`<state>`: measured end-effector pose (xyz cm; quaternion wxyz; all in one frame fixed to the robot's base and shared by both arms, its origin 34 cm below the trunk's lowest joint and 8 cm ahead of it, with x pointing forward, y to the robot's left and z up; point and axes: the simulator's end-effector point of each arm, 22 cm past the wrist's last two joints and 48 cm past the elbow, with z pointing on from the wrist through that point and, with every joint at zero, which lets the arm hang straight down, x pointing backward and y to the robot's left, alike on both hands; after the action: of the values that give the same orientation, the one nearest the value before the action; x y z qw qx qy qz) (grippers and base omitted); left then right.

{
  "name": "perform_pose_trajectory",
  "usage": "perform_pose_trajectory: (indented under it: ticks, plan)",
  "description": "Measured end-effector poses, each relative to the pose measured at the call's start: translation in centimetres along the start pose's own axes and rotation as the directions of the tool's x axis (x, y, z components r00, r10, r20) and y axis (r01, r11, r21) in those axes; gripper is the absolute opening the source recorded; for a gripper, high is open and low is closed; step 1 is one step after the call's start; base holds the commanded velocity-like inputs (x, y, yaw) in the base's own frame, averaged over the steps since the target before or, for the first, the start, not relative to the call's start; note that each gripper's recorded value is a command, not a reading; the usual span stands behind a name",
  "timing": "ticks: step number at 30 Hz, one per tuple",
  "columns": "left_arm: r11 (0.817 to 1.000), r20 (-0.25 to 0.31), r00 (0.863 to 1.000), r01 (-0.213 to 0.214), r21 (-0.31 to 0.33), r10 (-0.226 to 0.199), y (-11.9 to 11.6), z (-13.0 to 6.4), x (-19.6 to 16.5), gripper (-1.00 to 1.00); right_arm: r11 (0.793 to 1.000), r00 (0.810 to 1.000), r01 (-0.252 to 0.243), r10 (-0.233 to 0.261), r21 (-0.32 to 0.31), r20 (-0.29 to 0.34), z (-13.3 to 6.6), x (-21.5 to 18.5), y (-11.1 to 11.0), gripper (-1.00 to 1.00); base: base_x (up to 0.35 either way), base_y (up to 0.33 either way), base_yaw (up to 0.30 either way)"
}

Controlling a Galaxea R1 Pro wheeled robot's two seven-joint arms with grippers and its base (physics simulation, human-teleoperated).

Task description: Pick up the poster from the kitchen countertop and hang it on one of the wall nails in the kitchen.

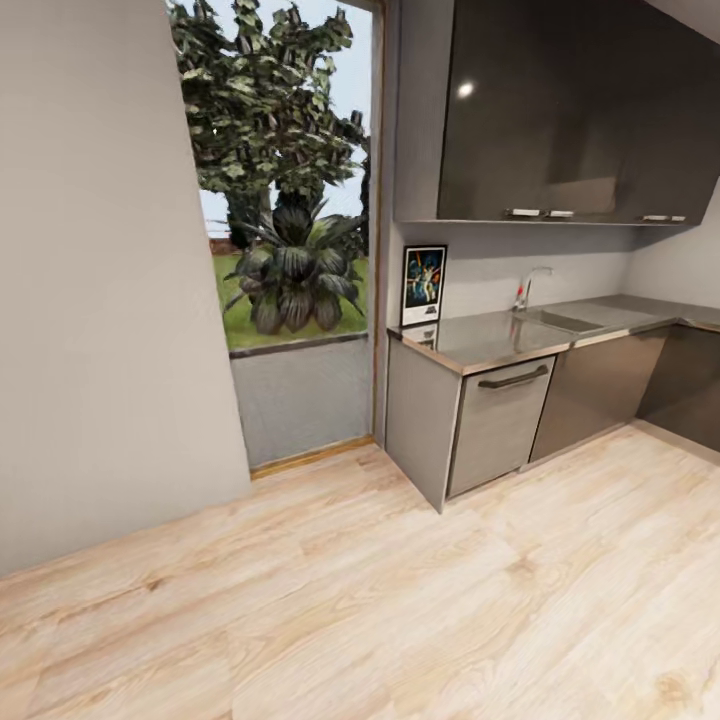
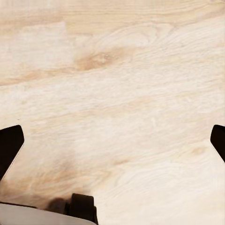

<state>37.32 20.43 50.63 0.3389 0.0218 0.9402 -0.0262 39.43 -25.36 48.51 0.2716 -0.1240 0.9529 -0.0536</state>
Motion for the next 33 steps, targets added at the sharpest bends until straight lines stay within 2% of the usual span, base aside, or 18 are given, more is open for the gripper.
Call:
perform_pose_trajectory:
  ticks: [33]
  plan:
    - [1.0, -0.001, 1.0, -0.001, 0.001, 0.001, -0.03, 0.0, 0.01, 1.0, 1.0, 1.0, 0.0, 0.0, 0.0, 0.0, 0.0, 0.0, -0.01, 1.0, 0.336, 0.077, -0.005]
